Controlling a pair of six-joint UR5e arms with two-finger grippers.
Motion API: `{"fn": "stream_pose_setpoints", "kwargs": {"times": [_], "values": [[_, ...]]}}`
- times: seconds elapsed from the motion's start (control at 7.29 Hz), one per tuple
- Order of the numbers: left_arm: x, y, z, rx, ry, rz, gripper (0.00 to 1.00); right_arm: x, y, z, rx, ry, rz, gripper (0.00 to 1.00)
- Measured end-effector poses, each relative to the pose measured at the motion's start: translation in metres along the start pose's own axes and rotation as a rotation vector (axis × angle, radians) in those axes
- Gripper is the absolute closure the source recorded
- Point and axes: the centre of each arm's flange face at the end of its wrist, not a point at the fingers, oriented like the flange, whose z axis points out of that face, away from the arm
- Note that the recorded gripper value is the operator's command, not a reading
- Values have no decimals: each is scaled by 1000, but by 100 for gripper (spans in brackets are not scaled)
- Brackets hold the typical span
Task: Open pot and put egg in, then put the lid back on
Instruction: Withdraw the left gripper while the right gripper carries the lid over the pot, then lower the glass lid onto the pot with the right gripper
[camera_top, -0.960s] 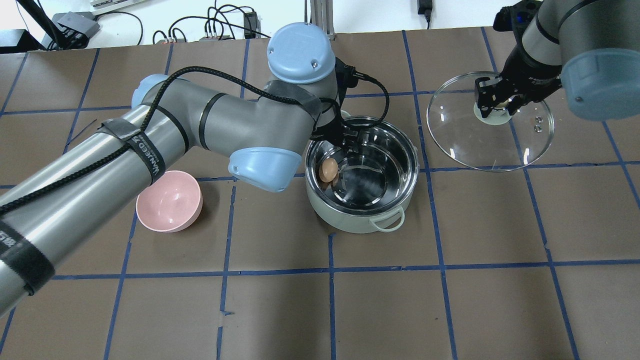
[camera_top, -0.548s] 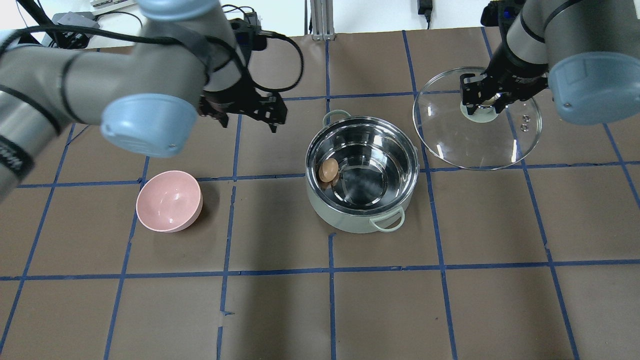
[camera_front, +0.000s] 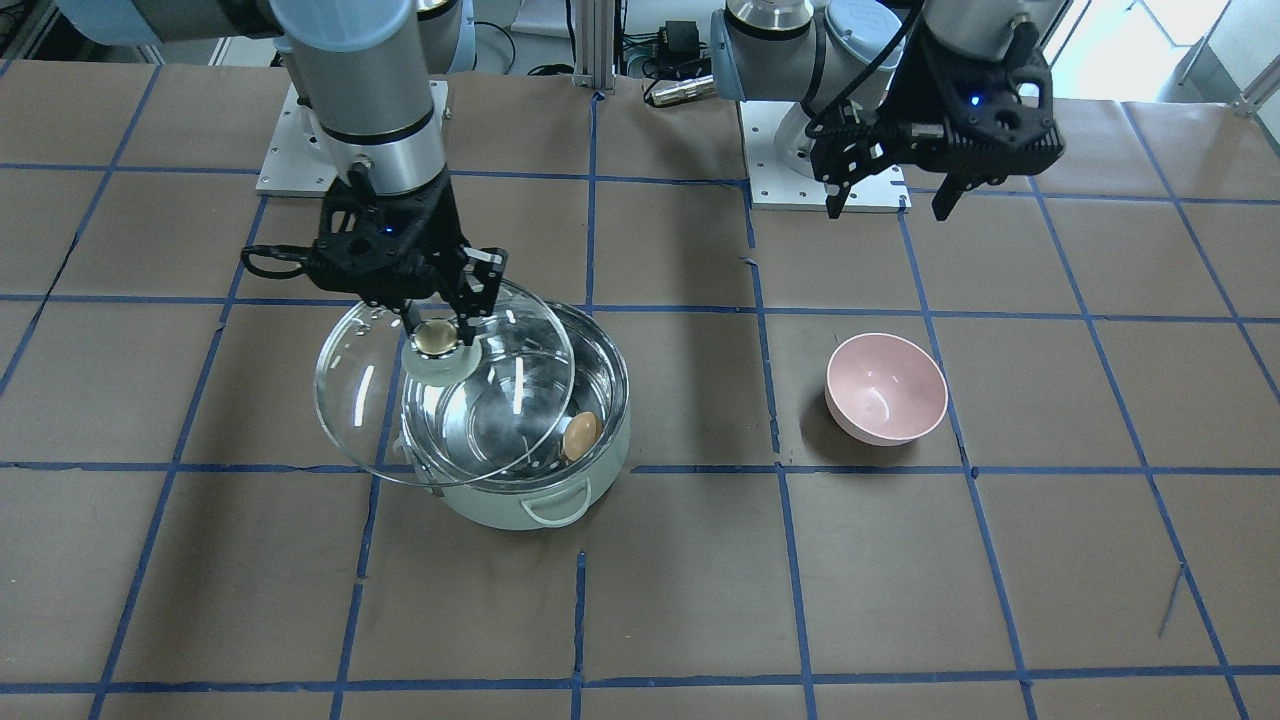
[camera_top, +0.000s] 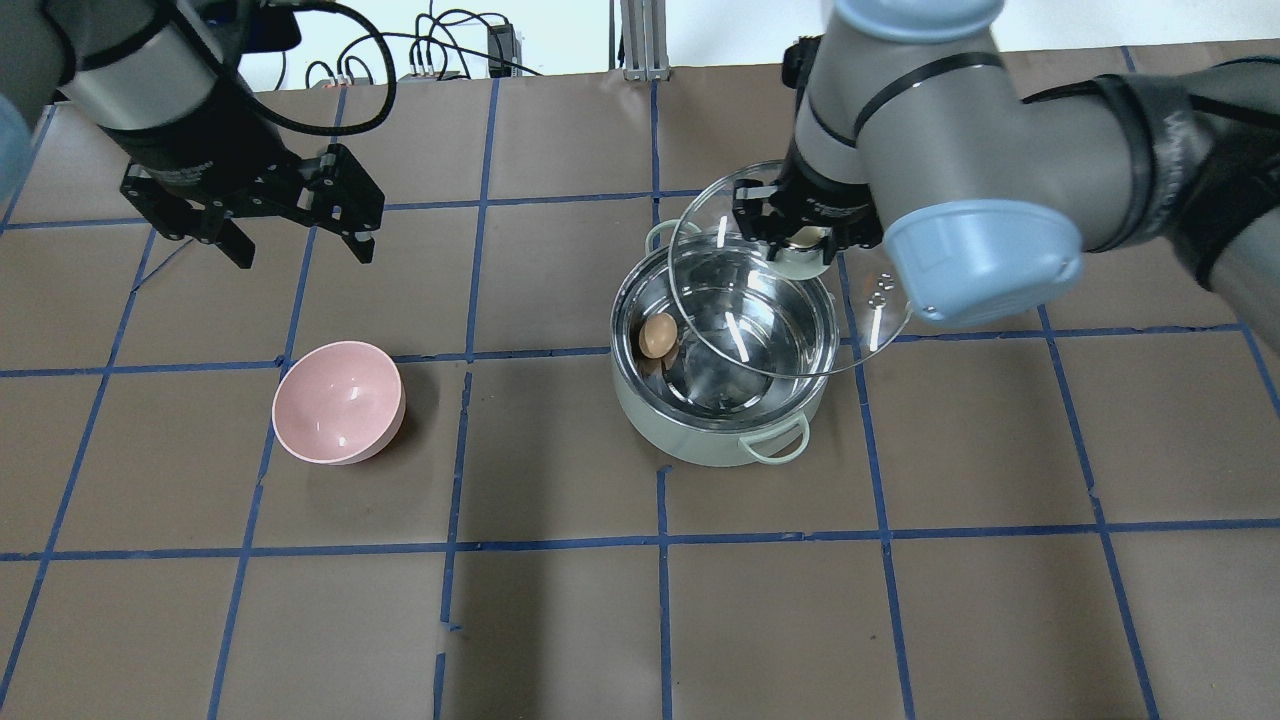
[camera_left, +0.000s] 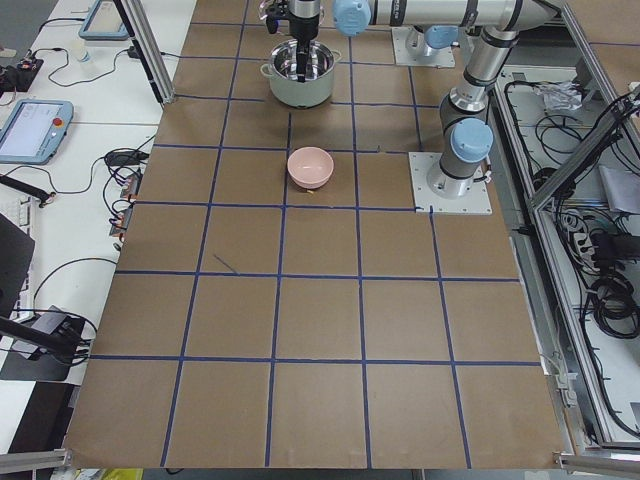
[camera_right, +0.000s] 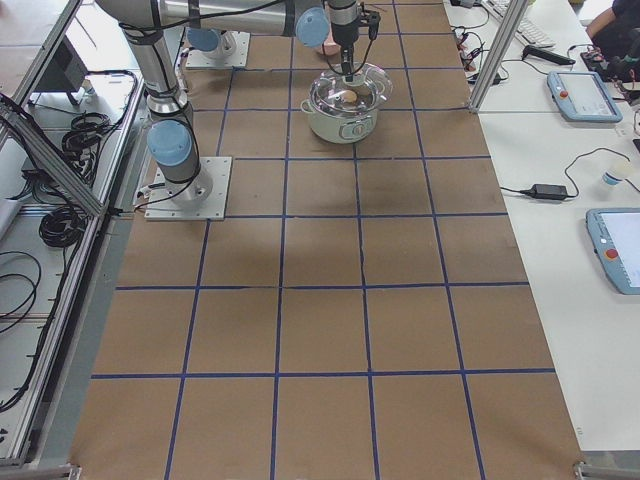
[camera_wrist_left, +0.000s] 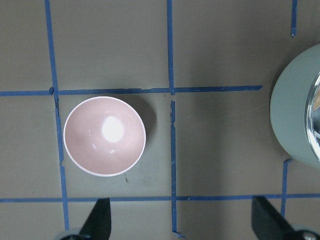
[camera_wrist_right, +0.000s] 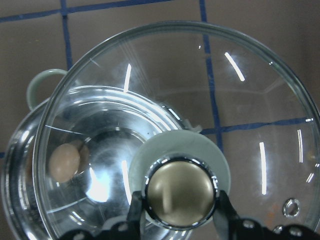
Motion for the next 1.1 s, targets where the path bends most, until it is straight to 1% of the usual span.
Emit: {"fn": "stream_pose_setpoints", "kwargs": {"times": [0.14,0.27,0.55,0.69,0.96,1.1], "values": [[-3,3,-10,-4,4,-6,0,-19,6,9,7,-10,-13,74],[-7,-2,-8,-15,6,-14,0,-28,9,18,3,-13,-26,74],[-18,-19,-1,-26,1,-22,0,-30,15,38,-29,0,-40,73],[-26,-23,2,-30,5,-22,0,-29,17,42,-39,4,-48,73],[-27,-22,4,-42,33,-17,0,-29,20,47,-50,2,-48,73],[-27,-21,4,-44,35,-10,0,-29,21,49,-54,2,-48,73]]}}
